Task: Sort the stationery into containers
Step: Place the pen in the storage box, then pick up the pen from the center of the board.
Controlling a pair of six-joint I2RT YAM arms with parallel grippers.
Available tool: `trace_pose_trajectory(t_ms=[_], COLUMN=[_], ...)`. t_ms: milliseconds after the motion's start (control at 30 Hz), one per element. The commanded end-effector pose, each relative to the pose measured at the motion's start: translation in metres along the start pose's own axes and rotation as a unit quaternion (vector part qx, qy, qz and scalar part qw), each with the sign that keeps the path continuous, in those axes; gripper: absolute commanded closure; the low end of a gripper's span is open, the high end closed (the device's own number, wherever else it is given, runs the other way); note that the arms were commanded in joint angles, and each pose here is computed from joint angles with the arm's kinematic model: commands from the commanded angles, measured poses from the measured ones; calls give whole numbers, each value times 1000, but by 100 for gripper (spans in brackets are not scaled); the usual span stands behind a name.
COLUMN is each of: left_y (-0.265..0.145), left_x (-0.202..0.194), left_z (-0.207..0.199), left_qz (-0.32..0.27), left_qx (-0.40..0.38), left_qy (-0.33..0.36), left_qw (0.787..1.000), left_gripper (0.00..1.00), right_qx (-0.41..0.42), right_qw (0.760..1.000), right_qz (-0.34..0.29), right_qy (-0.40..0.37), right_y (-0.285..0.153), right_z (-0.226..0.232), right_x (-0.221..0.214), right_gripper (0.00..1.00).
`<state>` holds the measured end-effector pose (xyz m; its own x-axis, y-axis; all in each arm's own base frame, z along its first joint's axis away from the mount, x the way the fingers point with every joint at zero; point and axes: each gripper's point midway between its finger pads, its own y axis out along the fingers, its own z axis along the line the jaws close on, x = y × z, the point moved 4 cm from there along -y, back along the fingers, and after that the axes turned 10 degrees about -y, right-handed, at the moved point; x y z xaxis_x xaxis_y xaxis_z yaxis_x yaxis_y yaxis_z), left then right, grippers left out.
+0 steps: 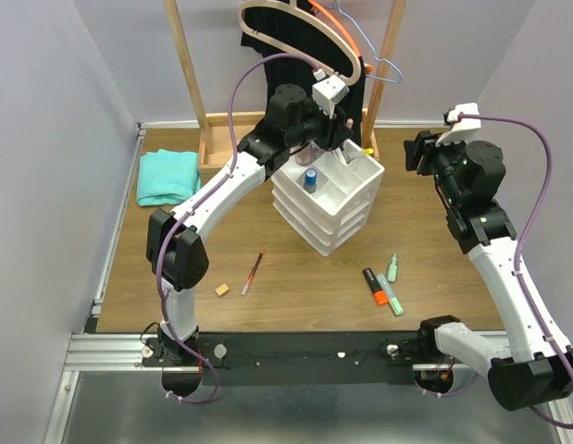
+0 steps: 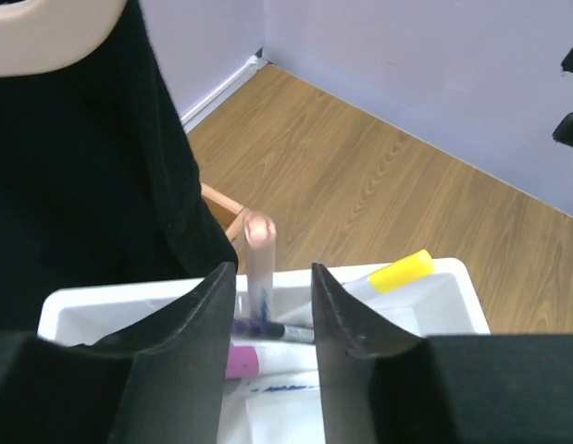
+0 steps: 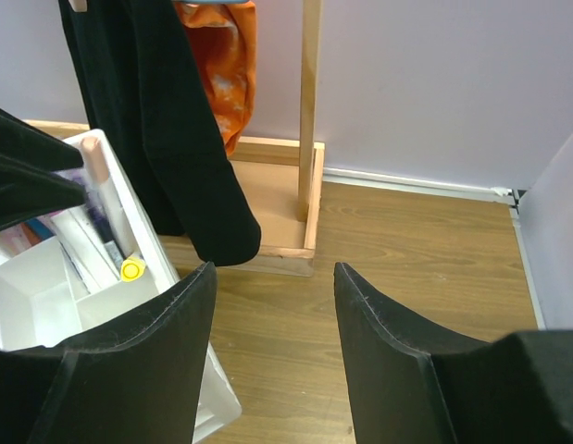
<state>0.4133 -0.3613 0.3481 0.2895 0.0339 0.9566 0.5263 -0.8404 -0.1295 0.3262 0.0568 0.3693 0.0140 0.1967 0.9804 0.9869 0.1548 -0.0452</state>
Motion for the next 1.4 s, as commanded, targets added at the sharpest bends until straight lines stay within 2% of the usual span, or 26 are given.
trace_pose_trajectory(t_ms=[0,267,333,367,433,467,533,567,600,633,667,733,767,800,833,867,933,967,1033,1133,1167,1233,1267,1300,1333,1367], left_y=[-27,-94,-109,-132,-144,-168,-182,-202,-210,-221,-239,-257,-269,-274,-285,-292,-298,-304,-307,-322,-326,-342,-344,-356,-360,-364], left_x=[27,102,97,105,68,67,6,-2,-37,-54,-56,-85,-85,-95,-96,-99,-106,-110,-113,-102,-95,-76,-68,-52,-45,-38], left_z=[-6,-55,-58,-68,-62,-69,-56,-57,-47,-44,-42,-27,-25,-21,-7,-3,0,5,7,21,26,43,52,61,67,76], left_qz=[-17,-93,-81,-93,-43,-45,40,47,91,117,109,133,123,131,127,128,134,142,142,111,90,48,33,7,-7,-23], left_qx=[26,-8,-1,1,17,24,46,58,71,81,110,144,153,158,185,196,189,199,211,250,264,305,314,340,352,367], left_qy=[9,51,55,63,67,79,72,101,99,101,102,71,63,45,28,17,-11,-33,-69,-102,-114,-125,-135,-133,-138,-146], left_qw=[999,994,995,994,997,996,996,992,988,985,983,978,978,978,974,972,973,969,965,956,954,943,939,931,926,919], left_gripper=[46,36,35,34,32,30,30,30,30,30,29,29,29,29,28,25,25,25,26,26,25,25,25,25,25,25], right_qx=[8,7,22,25,28,29,33,52,76,113,203,307,389,431,463,489,522,533,546,572,598,625,648,668,673,692], right_qw=[1000,1000,999,999,999,999,999,998,997,993,977,949,916,900,884,867,849,837,825,790,759,723,689,667,655,621], right_qz=[-3,-3,-8,-5,-5,-7,-4,-9,-8,-11,-32,-28,-46,-8,-3,-25,18,-9,-6,-32,-42,-49,-68,-50,-61,-80], right_qy=[7,7,21,24,25,26,25,17,13,-15,-50,-71,-82,-64,-64,-88,-83,-119,-145,-218,-254,-289,-318,-326,-337,-359], right_y=[1,-4,-6,-6,-7,-9,-10,-13,-14,-18,-25,-37,-48,-47,-50,-51,-44,-42,-41,-39,-40,-44,-54,-50,-50,-61], right_z=[1,1,7,8,9,10,11,16,22,30,51,75,93,103,111,115,124,129,141,180,207,232,255,274,285,308], right_x=[1,-2,-1,-5,-7,-7,-11,-11,-13,-15,-12,-16,-13,-29,-28,-13,-24,-8,-5,9,4,7,6,-10,-5,-8], right_gripper=[39,38,38,38,38,38,38,38,38,37,33,32,32,32,32,34,36,37,37,34,33,33,33,34,34,33])
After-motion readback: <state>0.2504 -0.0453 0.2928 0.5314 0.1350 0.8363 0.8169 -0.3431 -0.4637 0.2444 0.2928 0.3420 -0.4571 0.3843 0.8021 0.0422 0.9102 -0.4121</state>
